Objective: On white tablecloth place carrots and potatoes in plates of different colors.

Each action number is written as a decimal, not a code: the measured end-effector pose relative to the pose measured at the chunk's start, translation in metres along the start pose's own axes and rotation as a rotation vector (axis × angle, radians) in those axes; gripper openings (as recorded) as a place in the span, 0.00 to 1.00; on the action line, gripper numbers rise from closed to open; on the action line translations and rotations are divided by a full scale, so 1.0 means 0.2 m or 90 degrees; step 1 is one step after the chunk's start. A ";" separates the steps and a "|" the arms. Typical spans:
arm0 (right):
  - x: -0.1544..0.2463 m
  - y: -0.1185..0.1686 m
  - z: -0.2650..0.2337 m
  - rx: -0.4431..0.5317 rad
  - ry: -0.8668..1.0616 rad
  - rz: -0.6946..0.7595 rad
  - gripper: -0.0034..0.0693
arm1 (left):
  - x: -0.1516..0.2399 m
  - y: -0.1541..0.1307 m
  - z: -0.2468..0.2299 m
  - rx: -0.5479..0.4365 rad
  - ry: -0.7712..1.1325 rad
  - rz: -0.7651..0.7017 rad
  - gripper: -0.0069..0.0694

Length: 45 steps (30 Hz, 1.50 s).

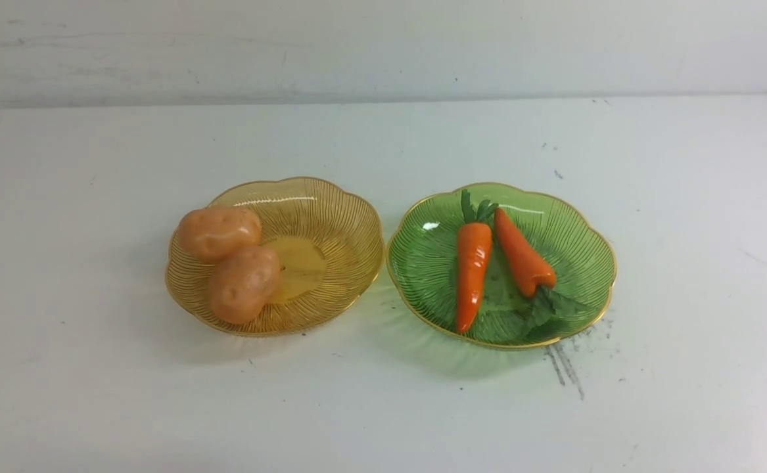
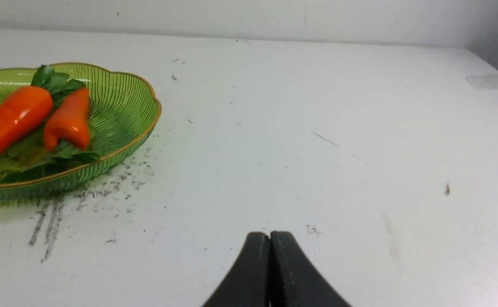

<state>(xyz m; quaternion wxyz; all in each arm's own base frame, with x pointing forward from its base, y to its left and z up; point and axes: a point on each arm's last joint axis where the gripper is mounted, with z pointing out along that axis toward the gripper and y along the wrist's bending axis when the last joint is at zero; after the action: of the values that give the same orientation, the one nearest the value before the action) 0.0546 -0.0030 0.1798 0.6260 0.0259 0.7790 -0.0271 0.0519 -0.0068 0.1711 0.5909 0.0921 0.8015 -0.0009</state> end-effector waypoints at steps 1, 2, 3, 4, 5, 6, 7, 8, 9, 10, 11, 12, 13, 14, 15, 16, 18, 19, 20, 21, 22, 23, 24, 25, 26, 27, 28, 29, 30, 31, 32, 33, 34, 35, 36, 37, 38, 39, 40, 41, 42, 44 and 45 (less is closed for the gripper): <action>0.00 0.00 0.00 0.000 0.000 0.000 0.02 | 0.00 0.00 0.00 0.000 0.000 0.000 0.09; 0.00 0.00 0.00 0.000 0.000 0.000 0.02 | 0.00 0.00 0.00 0.000 0.000 0.000 0.09; 0.00 0.00 0.00 0.000 0.000 0.000 0.02 | 0.00 0.00 0.00 0.000 0.000 0.000 0.09; 0.00 0.00 0.00 0.000 0.000 0.000 0.02 | 0.00 0.00 0.00 0.000 0.000 0.000 0.09; 0.00 0.00 0.00 0.000 0.000 0.000 0.02 | 0.00 0.00 0.00 0.000 0.000 0.000 0.09; 0.00 0.00 0.00 0.000 0.000 0.000 0.02 | 0.00 0.00 0.00 0.000 0.000 0.000 0.09; 0.00 0.00 0.00 0.000 0.000 0.000 0.02 | 0.00 0.00 0.00 0.000 0.000 0.000 0.09; 0.00 0.00 0.00 0.000 0.000 0.000 0.02 | 0.00 0.00 0.00 0.000 0.000 0.000 0.09; 0.00 0.00 0.00 0.000 0.000 0.000 0.02 | 0.00 0.00 0.00 0.000 0.000 0.000 0.09; 0.00 0.00 0.00 0.000 0.000 0.000 0.02 | 0.00 0.00 0.00 0.000 0.000 -0.001 0.09; 0.00 0.00 0.00 0.000 0.000 0.000 0.02 | 0.00 0.00 0.00 0.000 0.000 -0.001 0.09; 0.00 0.00 0.00 0.000 0.000 0.000 0.02 | 0.00 0.00 0.00 0.000 0.000 -0.001 0.09; 0.00 0.00 0.00 0.000 0.000 0.000 0.02 | 0.00 0.00 0.00 0.000 0.000 -0.001 0.09; 0.00 0.00 0.00 0.000 0.000 0.000 0.02 | 0.00 0.00 0.00 0.000 0.000 -0.001 0.09; 0.00 0.00 0.00 0.000 0.000 0.000 0.02 | 0.00 0.00 0.00 0.000 0.000 -0.001 0.09; 0.00 0.00 0.00 0.000 0.000 0.000 0.02 | 0.00 0.00 0.00 0.000 0.000 -0.001 0.09; 0.00 0.00 0.00 0.000 0.000 0.000 0.02 | 0.00 0.00 0.00 0.000 0.000 -0.001 0.09; 0.00 0.00 0.00 0.000 0.000 0.000 0.02 | 0.00 0.00 0.00 0.000 0.000 -0.001 0.09; 0.00 0.00 0.00 0.000 0.000 0.000 0.02 | 0.00 0.00 0.00 0.000 0.000 -0.001 0.09; 0.00 0.00 0.00 0.000 0.000 0.000 0.02 | 0.00 0.00 0.00 0.000 0.000 -0.001 0.09; 0.00 0.00 0.00 0.000 0.000 0.000 0.02 | 0.00 0.00 0.00 0.000 0.000 -0.001 0.09; 0.00 0.00 0.00 0.000 0.000 0.000 0.02 | 0.00 0.00 0.00 0.000 0.000 -0.001 0.09; 0.00 0.00 0.00 0.000 0.000 0.000 0.02 | 0.00 0.00 0.00 0.000 0.000 -0.001 0.09; 0.00 0.00 0.00 0.000 0.000 0.000 0.02 | 0.00 0.00 0.00 0.000 0.000 -0.001 0.09; 0.00 0.00 0.00 0.000 0.000 0.000 0.02 | 0.00 0.00 0.00 0.000 0.000 -0.001 0.09; 0.00 0.00 0.00 0.000 0.000 0.000 0.02 | 0.00 0.00 0.00 0.000 0.000 -0.001 0.09; 0.00 0.00 0.00 0.000 0.000 0.000 0.02 | 0.00 0.00 0.00 0.000 0.000 -0.001 0.09; 0.00 0.00 0.00 0.000 0.000 0.000 0.02 | 0.00 0.00 0.00 0.000 0.000 -0.001 0.09; 0.00 0.00 0.00 0.000 0.000 0.000 0.02 | 0.00 0.00 0.00 0.000 0.000 -0.001 0.09; 0.00 0.00 0.00 0.000 0.000 0.000 0.02 | 0.00 0.00 0.00 0.000 0.000 -0.001 0.09; 0.00 0.00 0.00 0.000 0.000 0.000 0.02 | 0.00 0.00 0.00 0.000 0.000 -0.001 0.09; 0.00 0.00 0.00 0.000 0.000 0.000 0.02 | 0.00 0.00 0.00 0.000 0.000 -0.001 0.09; 0.00 0.00 0.00 0.000 0.000 0.000 0.02 | 0.00 0.00 0.00 0.000 0.000 -0.001 0.09; 0.00 0.00 0.00 0.000 0.000 0.000 0.02 | 0.00 0.00 0.00 0.000 0.000 -0.001 0.09; 0.00 0.00 0.00 0.000 0.000 0.000 0.02 | 0.00 0.00 0.00 0.000 0.000 -0.001 0.09; 0.00 0.00 0.00 0.000 0.000 0.000 0.02 | 0.00 0.00 0.00 0.000 0.000 -0.001 0.09; 0.00 0.00 0.00 0.000 0.000 0.000 0.02 | 0.00 0.00 0.00 0.000 0.000 -0.001 0.09; 0.00 0.00 0.00 0.000 0.000 0.000 0.02 | 0.00 0.00 0.00 0.000 0.000 -0.001 0.09; 0.00 0.00 0.00 0.000 0.000 0.000 0.02 | 0.00 0.00 0.00 0.000 0.000 -0.001 0.09; 0.00 0.00 0.00 0.000 0.000 0.000 0.02 | 0.00 0.00 0.00 0.000 0.000 -0.001 0.09; 0.00 0.00 0.00 0.000 0.000 0.000 0.02 | 0.00 0.00 0.00 0.000 0.000 -0.001 0.09; 0.00 0.00 0.00 0.000 0.000 0.000 0.02 | 0.00 0.00 0.00 -0.006 0.001 -0.003 0.09; 0.00 0.00 0.00 0.000 0.000 0.000 0.02 | 0.00 0.00 0.00 -0.009 0.001 -0.003 0.09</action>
<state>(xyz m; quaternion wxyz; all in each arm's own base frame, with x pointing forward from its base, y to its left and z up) 0.0546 -0.0030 0.1798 0.6260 0.0260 0.7789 -0.0270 0.0520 -0.0060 0.1711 0.5909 0.0857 0.8022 0.0033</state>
